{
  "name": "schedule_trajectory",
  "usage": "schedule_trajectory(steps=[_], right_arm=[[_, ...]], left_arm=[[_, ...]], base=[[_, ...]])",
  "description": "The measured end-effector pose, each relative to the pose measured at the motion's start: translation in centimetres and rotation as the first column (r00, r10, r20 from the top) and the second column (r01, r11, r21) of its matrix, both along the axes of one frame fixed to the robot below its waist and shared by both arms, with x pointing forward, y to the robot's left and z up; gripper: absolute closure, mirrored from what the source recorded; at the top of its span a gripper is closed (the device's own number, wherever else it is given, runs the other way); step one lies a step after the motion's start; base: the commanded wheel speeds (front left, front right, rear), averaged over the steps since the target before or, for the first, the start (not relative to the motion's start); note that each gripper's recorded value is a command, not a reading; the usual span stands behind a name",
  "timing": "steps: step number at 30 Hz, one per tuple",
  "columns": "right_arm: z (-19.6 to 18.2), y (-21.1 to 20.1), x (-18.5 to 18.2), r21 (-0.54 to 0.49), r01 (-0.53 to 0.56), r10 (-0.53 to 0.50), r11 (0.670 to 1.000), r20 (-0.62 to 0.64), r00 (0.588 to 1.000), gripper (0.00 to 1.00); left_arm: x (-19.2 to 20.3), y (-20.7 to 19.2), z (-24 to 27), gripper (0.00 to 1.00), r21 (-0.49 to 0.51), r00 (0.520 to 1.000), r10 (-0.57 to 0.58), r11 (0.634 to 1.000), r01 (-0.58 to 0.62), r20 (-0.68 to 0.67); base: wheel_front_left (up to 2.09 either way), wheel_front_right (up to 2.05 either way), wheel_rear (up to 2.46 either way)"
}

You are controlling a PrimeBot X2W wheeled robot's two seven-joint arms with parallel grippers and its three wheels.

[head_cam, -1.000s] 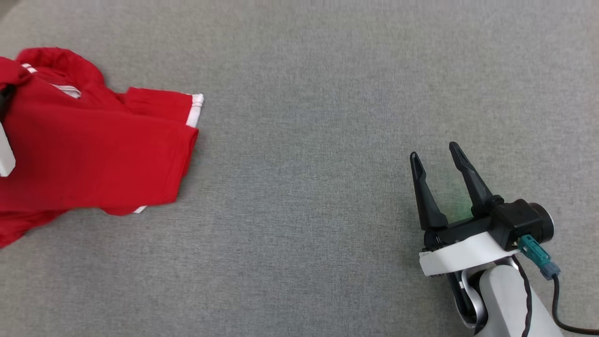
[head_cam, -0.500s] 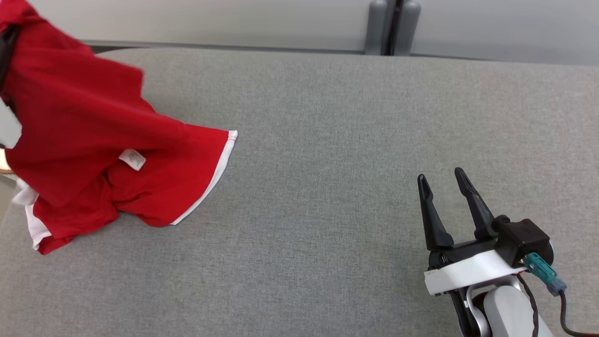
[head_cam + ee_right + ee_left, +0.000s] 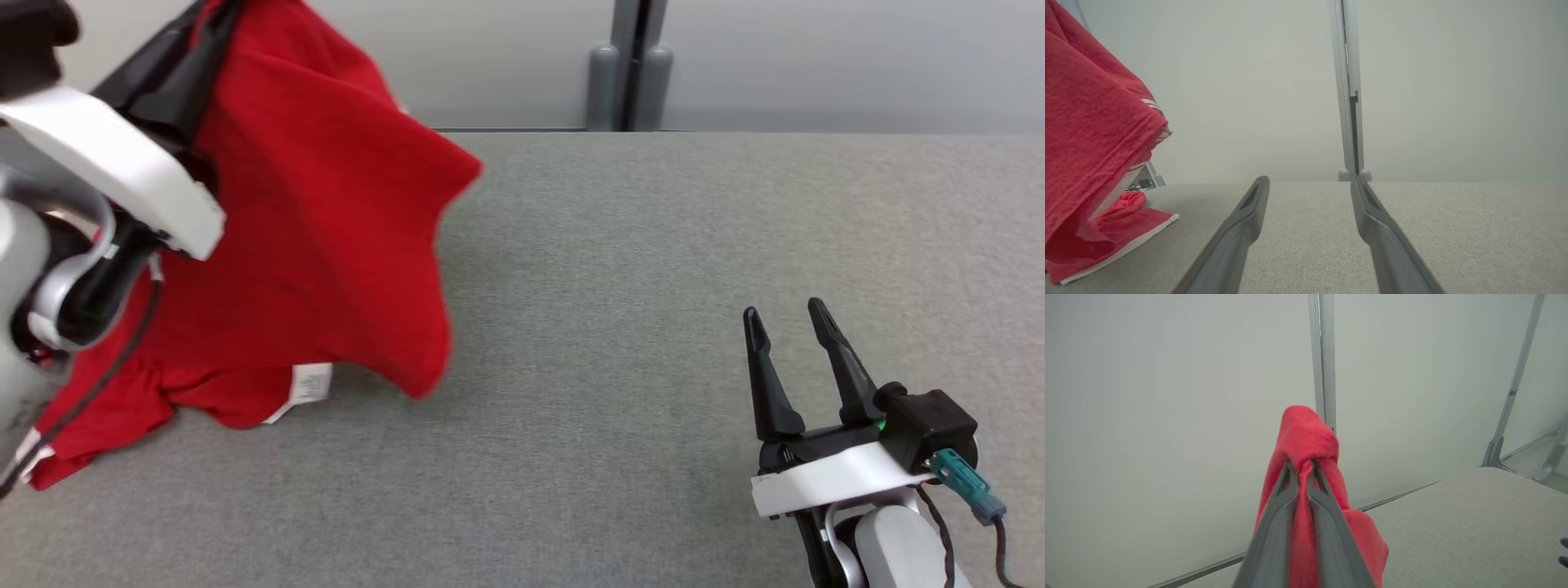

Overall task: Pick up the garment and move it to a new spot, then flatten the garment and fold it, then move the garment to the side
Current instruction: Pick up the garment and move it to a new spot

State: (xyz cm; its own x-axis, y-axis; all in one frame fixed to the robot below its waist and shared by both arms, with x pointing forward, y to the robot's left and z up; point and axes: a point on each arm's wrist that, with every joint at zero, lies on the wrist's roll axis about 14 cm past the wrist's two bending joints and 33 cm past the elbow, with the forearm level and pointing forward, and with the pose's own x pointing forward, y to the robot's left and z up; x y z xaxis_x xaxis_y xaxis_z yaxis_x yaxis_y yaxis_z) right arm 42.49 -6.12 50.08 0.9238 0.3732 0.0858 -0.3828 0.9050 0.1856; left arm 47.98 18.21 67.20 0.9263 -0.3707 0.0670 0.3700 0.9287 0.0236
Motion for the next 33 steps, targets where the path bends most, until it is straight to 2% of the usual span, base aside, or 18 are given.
schedule_trajectory(steps=[8,12,13,18,23,26,28,29,30,33], right_arm=[[0.3,-4.0,0.1,-0.001,0.111,-0.111,0.994,0.009,0.994,0.0],[0.6,-6.4,0.0,-0.001,0.177,-0.176,0.984,0.015,0.984,0.0],[0.6,-7.7,-0.2,0.001,0.21,-0.21,0.978,0.013,0.978,0.0],[0.3,-11.1,-1.2,-0.007,0.302,-0.302,0.953,0.0,0.953,0.0],[-0.4,-13.4,-2.2,-0.027,0.365,-0.366,0.931,-0.022,0.931,0.0],[-0.9,-14.2,-2.7,-0.039,0.387,-0.389,0.921,-0.036,0.921,0.0],[-1.1,-14.4,-2.7,-0.045,0.393,-0.395,0.918,-0.039,0.918,0.0],[-1.1,-14.3,-2.6,-0.047,0.39,-0.392,0.92,-0.037,0.919,0.0],[-1.1,-14.0,-2.5,-0.047,0.382,-0.384,0.923,-0.036,0.923,0.0],[-1.1,-13.0,-2.1,-0.046,0.353,-0.354,0.935,-0.035,0.934,0.0]], left_arm=[[0.6,-10.0,-0.9,1.0,-0.093,0.977,-0.212,0.973,0.21,-0.009],[1.5,-14.8,-2.2,1.0,-0.163,0.954,-0.297,0.944,0.288,-0.03],[2.1,-16.9,-2.8,1.0,-0.194,0.943,-0.33,0.928,0.318,-0.034],[3.4,-22.3,-3.8,1.0,-0.268,0.916,-0.401,0.885,0.381,-0.023],[5.7,-24.4,-4.4,1.0,-0.322,0.927,-0.373,0.874,0.365,0.038],[6.0,-25.5,-6.4,1.0,-0.337,0.923,-0.384,0.869,0.364,0.008],[5.3,-25.8,-8.9,1.0,-0.31,0.912,-0.407,0.874,0.374,-0.046],[4.8,-25.7,-10.3,0.62,-0.301,0.908,-0.412,0.878,0.373,-0.078],[4.5,-25.4,-11.3,0.02,-0.295,0.908,-0.407,0.884,0.362,-0.103],[3.9,-23.7,-13.1,0.0,-0.273,0.917,-0.375,0.904,0.328,-0.138]], base=[[0.0,0.0,0.0],[0.0,0.0,0.0],[0.0,0.0,0.0],[0.0,0.0,0.0],[0.0,0.0,0.0],[0.0,0.0,0.0],[0.0,0.0,0.0],[0.0,0.0,0.0],[0.0,0.0,0.0],[0.0,0.0,0.0]])
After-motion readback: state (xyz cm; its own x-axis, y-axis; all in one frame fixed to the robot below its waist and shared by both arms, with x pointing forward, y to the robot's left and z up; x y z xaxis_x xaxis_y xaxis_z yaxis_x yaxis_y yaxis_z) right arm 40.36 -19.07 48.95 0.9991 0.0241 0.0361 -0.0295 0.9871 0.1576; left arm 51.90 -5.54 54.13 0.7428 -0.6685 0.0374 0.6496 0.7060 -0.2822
